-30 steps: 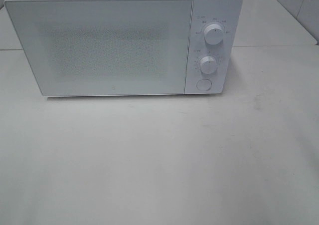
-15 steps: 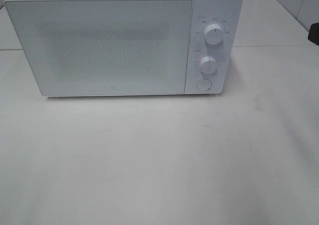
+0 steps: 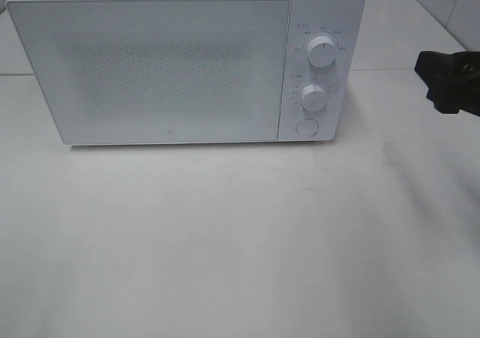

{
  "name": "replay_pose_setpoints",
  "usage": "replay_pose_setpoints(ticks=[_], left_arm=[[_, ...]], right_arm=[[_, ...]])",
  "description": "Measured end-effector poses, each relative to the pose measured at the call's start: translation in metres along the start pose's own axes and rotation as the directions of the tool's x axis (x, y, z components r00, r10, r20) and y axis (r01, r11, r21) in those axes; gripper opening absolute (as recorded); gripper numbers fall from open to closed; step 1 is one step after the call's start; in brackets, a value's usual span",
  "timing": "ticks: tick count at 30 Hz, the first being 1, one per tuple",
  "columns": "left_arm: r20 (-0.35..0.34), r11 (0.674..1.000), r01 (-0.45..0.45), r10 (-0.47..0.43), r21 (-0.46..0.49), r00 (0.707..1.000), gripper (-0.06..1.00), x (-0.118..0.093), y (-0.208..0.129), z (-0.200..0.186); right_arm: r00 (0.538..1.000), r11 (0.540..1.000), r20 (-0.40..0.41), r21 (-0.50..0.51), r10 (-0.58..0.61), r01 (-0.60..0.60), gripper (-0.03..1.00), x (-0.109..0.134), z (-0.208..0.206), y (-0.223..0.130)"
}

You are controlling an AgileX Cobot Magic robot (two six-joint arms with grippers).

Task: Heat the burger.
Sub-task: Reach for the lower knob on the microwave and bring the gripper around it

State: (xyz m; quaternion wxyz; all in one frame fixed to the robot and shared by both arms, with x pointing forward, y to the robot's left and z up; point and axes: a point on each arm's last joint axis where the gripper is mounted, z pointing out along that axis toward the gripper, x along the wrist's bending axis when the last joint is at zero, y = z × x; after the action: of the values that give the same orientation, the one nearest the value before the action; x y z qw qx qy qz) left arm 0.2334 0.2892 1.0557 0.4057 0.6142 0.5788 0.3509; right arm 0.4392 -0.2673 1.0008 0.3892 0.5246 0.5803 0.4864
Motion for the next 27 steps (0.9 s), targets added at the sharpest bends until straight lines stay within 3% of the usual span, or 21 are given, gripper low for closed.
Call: replay_pose_setpoints(ticks=[9, 13, 27], left_arm=[[0.000, 1.000, 0.001, -0.001, 0.000, 1.000, 0.99, 0.000, 0.000, 0.000], [0.000, 1.000, 0.001, -0.001, 0.000, 1.000, 0.99, 0.000, 0.000, 0.000], [0.000, 1.000, 0.001, -0.001, 0.000, 1.000, 0.99, 0.000, 0.000, 0.000]], right_arm=[[0.998, 0.998, 0.016, -0.025, -0.058, 0.058, 0.76, 0.012, 0.020, -0.017], [0.995, 0.995, 0.061, -0.048, -0.085, 0.088, 0.76, 0.027, 0.027, -0.029], [0.992, 0.993, 0.088, -0.070, -0.087, 0.094, 0.76, 0.068, 0.026, -0.053]])
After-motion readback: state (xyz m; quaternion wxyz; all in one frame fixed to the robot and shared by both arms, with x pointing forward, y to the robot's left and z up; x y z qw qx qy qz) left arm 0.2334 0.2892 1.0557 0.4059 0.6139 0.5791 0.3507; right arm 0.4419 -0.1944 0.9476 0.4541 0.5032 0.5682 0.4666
